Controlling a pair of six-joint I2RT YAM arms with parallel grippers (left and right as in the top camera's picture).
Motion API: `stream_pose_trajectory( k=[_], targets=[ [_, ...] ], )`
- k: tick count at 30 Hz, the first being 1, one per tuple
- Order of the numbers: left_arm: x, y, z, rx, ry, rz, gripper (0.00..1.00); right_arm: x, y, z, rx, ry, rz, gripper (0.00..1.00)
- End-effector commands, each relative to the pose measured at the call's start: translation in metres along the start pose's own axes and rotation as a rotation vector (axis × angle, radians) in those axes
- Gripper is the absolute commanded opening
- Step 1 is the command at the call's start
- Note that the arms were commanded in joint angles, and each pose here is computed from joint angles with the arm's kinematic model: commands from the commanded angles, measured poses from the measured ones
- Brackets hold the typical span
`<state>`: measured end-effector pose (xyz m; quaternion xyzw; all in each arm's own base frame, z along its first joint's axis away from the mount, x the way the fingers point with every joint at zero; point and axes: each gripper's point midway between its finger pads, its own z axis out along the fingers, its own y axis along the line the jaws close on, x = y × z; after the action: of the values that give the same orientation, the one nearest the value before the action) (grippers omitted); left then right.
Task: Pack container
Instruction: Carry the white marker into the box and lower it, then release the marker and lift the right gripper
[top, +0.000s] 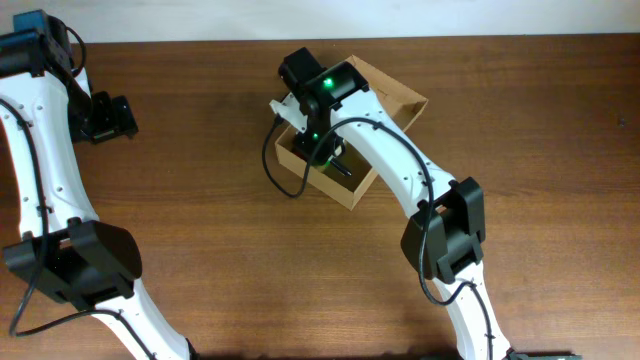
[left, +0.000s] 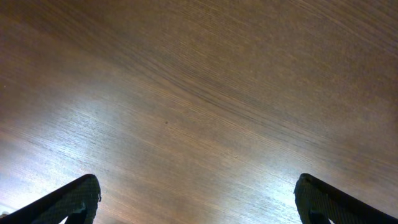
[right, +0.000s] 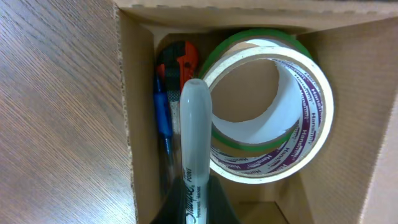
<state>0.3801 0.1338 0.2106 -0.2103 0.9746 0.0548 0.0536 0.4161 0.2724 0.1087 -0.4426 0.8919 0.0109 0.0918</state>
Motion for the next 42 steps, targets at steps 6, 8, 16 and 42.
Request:
stream_pose_trajectory(
  k=[6, 8, 16, 42],
  targets=[
    [0.0, -0.002, 0.002, 0.009, 0.008, 0.006, 1.0, -0.001, 0.011, 0.012, -0.115, -0.016, 0.002, 0.04],
    [0.0, -0.002, 0.002, 0.009, 0.008, 0.006, 1.0, -0.002, 0.014, 0.014, -0.135, -0.017, 0.002, 0.04],
    [0.0, -0.002, 0.002, 0.009, 0.008, 0.006, 1.0, 0.011, 0.022, 0.041, -0.173, 0.04, 0.008, 0.04],
    [0.0, -0.002, 0.002, 0.009, 0.008, 0.006, 1.0, -0.023, 0.011, -0.092, -0.081, -0.226, 0.012, 0.39]
  ],
)
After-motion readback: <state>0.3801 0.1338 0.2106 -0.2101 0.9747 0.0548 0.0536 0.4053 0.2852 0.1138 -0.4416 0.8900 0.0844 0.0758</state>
